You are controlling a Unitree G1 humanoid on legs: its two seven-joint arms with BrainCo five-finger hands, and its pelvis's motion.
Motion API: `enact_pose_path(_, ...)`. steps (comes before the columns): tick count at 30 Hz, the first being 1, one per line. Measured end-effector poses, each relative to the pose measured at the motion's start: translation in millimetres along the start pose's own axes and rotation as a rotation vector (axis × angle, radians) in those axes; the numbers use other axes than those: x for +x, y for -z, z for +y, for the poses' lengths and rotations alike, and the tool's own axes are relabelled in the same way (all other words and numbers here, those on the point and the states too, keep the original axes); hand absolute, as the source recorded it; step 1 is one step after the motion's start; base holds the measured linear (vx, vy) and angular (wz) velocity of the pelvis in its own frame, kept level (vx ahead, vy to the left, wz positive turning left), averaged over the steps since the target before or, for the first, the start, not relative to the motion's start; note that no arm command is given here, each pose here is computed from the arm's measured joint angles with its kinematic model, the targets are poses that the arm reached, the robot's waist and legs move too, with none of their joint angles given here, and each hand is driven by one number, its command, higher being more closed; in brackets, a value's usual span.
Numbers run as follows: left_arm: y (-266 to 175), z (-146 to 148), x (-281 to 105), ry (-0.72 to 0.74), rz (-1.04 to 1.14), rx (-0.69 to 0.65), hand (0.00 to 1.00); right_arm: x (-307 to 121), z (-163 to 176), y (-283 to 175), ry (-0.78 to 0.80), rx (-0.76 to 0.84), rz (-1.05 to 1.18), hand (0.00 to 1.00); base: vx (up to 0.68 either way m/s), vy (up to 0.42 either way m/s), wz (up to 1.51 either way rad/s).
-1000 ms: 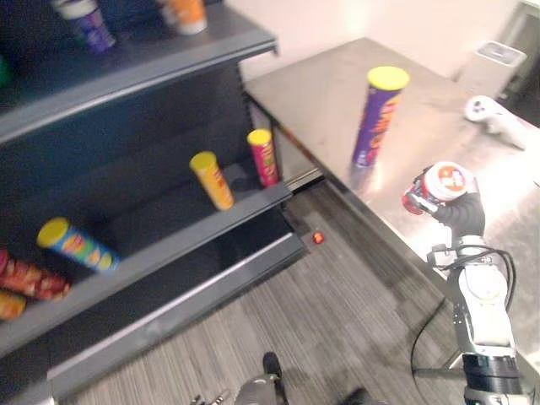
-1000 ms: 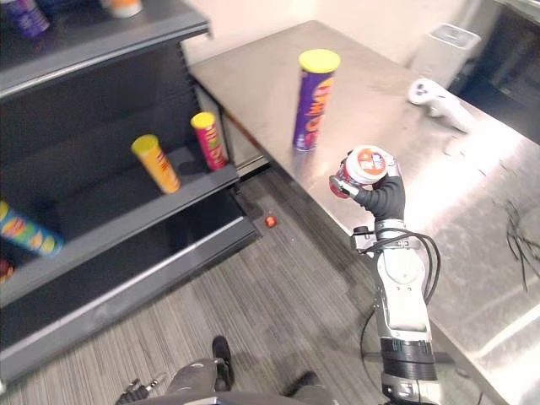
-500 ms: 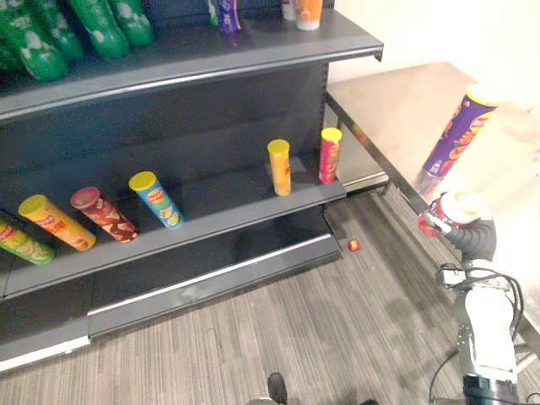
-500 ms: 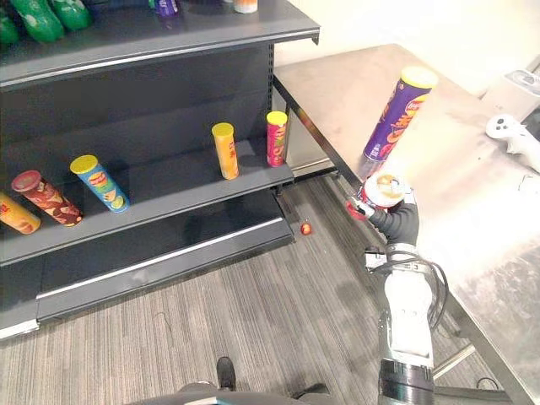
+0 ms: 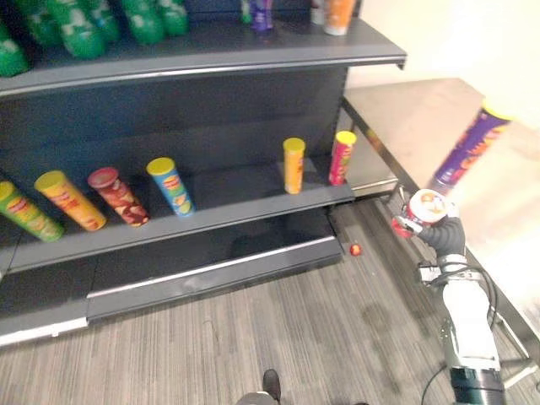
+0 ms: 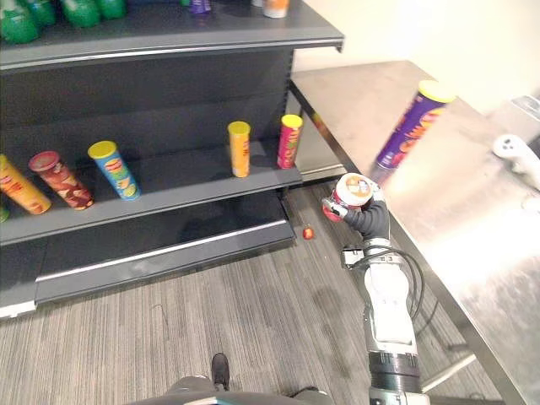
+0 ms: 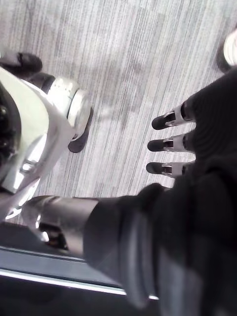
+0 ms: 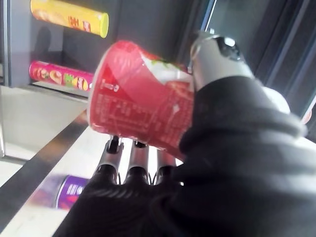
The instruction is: Put the gum and the chips on the shelf.
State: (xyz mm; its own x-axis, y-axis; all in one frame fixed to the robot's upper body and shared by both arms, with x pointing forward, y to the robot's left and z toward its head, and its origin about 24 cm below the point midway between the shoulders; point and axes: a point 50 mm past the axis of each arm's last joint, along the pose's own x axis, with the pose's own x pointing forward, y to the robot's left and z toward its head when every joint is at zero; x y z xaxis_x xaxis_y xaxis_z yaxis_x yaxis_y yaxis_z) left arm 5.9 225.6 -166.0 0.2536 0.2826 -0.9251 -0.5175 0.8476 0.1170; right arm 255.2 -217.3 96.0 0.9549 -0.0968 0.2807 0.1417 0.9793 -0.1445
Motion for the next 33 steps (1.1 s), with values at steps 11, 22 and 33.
enact_pose_path(11,-5.7,20.4,2.1,-0.049,0.012,0.002,0.00,-13.5,36.8,4.7,-0.220,0.044,0.027,1.00,0.10,-0.116,1.18)
enact_pose_path(22,-19.8,-4.8,7.8,0.010,-0.012,-0.003,0.00,-23.5,23.2,16.0,-0.157,0.069,0.085,1.00,0.09,-0.169,0.50)
enact_pose_path(33,-23.8,-12.0,8.3,0.033,-0.026,0.064,0.00,-23.0,18.1,16.3,-0.067,0.091,0.085,1.00,-0.01,0.027,-0.30)
